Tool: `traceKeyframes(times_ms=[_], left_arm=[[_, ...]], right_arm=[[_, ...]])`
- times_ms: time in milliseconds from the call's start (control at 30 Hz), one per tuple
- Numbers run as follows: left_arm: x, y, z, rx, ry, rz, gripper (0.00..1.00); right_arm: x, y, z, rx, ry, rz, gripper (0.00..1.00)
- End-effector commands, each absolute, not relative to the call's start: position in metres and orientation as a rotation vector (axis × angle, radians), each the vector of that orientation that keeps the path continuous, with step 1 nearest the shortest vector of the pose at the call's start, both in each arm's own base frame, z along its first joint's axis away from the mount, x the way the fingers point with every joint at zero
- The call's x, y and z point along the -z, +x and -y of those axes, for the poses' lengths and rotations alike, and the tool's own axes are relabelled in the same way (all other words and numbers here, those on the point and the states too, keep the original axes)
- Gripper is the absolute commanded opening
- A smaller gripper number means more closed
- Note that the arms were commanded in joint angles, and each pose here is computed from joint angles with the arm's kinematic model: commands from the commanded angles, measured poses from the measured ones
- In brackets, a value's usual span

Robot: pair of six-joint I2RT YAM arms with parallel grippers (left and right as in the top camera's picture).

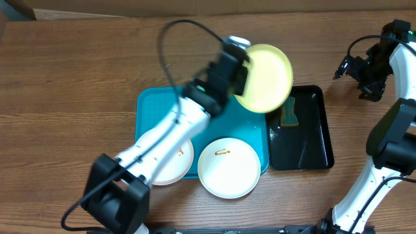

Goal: Clean dirty plates on tray and stack at the side
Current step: 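Lift the yellow plate with the left gripper and place it left of the tray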

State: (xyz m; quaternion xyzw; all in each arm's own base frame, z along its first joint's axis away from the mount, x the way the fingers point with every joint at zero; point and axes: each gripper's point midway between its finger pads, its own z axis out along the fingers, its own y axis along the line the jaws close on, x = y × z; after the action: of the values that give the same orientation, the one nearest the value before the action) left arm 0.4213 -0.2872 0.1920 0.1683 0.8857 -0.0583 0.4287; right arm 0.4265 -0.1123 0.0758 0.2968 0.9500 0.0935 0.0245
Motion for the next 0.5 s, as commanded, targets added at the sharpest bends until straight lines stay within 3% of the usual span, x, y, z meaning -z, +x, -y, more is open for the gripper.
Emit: traceKeyframes(times_ms=[0, 233, 467], left_arm=[[-0.237, 0.405, 0.298, -0.128, 0.505, -2.027, 0.04], [-0.271, 0.349, 0.346, -0.366, 0.667, -1.801, 0.04], [-0.301, 0.329, 0.368, -0.416, 0.692, -1.663, 0.04]], right_arm=[[-0.098, 0.432, 0.112, -0.284, 0.889, -2.887, 1.00], [-0.098, 0.432, 0.112, -0.284, 0.889, -2.887, 1.00], [-0.098, 0.432, 0.112, -0.284, 0.889, -2.887, 1.00]])
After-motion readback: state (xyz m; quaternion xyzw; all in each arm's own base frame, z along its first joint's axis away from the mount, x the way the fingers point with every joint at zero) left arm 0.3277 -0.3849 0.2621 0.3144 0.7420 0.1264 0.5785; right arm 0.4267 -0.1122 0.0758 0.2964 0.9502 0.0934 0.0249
